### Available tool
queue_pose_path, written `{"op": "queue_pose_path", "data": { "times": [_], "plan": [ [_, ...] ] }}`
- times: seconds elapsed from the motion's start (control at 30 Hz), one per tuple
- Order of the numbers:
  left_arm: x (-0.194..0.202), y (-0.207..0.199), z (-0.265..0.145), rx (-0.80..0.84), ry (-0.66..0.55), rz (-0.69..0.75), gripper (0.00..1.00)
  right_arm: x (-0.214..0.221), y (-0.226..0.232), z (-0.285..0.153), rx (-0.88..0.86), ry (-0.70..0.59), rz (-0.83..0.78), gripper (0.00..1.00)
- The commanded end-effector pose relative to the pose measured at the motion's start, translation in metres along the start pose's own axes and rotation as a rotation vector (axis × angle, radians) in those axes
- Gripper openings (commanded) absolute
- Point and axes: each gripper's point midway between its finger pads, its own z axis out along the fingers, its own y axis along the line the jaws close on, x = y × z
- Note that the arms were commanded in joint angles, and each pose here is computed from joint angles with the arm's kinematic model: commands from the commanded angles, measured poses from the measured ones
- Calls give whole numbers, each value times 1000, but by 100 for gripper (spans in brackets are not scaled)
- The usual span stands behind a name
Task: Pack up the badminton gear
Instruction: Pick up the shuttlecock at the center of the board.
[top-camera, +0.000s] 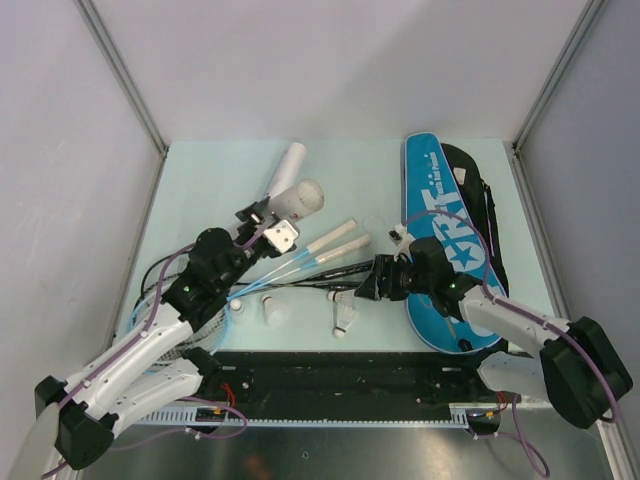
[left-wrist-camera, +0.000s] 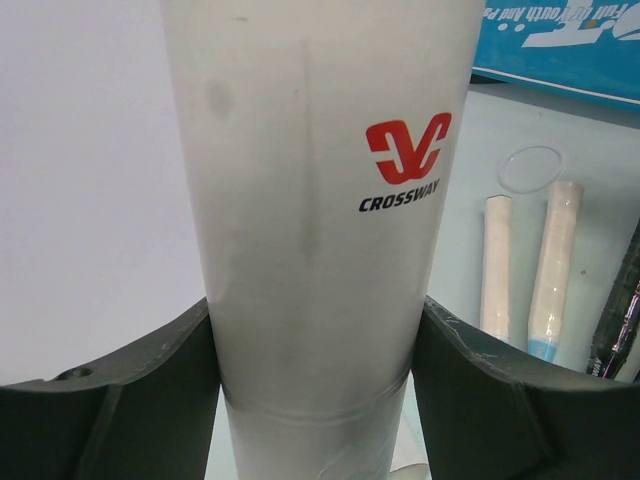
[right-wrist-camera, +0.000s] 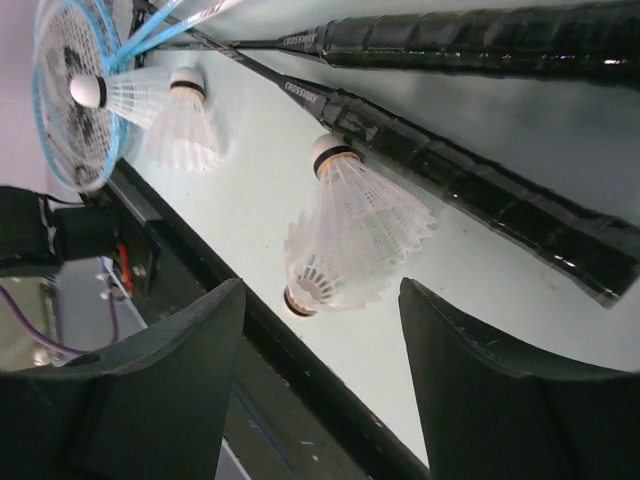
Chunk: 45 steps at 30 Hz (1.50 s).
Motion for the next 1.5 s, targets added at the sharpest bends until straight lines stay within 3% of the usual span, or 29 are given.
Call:
{"op": "queue_pose_path", "data": {
  "times": [0.0,0.2,0.3,0.33,0.57,0.6,0.67,0.7,0.83,1.0,1.17,1.27,1.47],
  "plan": [
    [-41,28,-6,-79,-124,-11,24,-20,15,10,-57,-86,197,69],
    [-43,27,-7,-76,-130,-16,24,-20,5,25,-2,-142,339,66],
    [-43,28,-8,-79,-132,-14,24,-13,-1,35,33,-135,375,54],
    [-43,28,-8,-79,-132,-16,24,-15,0,38,32,-146,380,45],
    [-46,25,-8,-59,-151,-12,23,-11,4,57,-4,-136,395,42],
    [-47,25,-8,-60,-152,-9,23,-13,7,60,-21,-142,391,33],
    [-46,25,-8,-60,-150,-9,23,-12,10,64,-46,-133,386,25],
    [-46,25,-8,-61,-147,-8,23,-14,16,65,-70,-137,376,16],
    [-43,24,-7,-61,-140,-4,23,-23,26,59,-88,-167,332,0],
    [-43,23,-5,-54,-141,-5,23,-62,59,31,-144,-238,179,0],
    [-41,8,-4,5,-159,26,22,-120,74,-34,-62,-342,-277,0],
    [-43,-2,-3,57,-186,46,24,-141,103,-85,-89,-389,-446,0],
    [-42,-15,-1,119,-196,62,25,-166,169,-139,-222,-450,-515,0]
  ]
}}
